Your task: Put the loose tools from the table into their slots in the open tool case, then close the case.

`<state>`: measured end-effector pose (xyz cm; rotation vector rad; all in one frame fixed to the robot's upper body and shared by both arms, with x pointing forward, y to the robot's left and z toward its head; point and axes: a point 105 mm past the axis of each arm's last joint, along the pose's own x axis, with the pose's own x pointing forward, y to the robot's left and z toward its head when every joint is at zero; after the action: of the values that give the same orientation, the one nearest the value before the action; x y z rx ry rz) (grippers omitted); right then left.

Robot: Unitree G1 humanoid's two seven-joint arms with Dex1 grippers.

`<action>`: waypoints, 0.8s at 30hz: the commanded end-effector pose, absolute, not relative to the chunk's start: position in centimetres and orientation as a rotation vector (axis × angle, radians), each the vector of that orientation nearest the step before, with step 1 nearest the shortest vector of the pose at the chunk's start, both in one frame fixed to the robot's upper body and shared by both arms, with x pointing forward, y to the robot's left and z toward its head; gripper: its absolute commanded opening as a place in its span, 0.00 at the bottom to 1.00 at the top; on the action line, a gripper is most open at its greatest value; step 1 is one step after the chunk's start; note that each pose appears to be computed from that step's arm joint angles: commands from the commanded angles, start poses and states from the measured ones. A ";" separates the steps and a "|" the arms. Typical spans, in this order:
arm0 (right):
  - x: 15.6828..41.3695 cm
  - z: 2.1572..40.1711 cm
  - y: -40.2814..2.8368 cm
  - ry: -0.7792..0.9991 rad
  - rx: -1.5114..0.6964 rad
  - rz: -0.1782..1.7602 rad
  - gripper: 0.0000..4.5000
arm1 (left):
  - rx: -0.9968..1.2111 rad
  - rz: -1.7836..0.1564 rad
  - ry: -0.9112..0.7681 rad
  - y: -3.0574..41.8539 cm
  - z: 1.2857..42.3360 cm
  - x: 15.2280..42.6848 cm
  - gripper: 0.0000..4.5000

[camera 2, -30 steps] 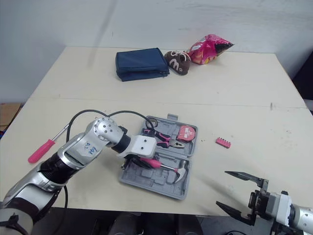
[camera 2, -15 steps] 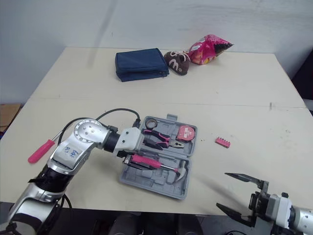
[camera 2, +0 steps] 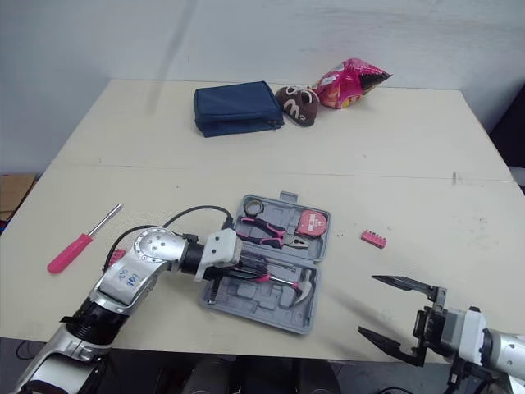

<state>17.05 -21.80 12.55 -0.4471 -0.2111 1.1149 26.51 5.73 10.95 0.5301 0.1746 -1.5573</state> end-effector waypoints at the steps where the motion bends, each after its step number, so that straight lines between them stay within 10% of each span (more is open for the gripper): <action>1: 17.1 13.4 -21.7 -0.226 -0.472 1.112 1.00 | 0.560 -1.545 0.218 5.8 9.8 26.4 0.01; 24: 18.9 16.5 -18.9 -0.250 -0.481 1.091 1.00 | 0.728 -1.494 0.596 6.8 3.8 26.0 0.01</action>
<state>19.00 -19.15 15.39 -0.4499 -0.2180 1.0913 26.53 4.49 9.14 0.6850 0.3101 -1.5573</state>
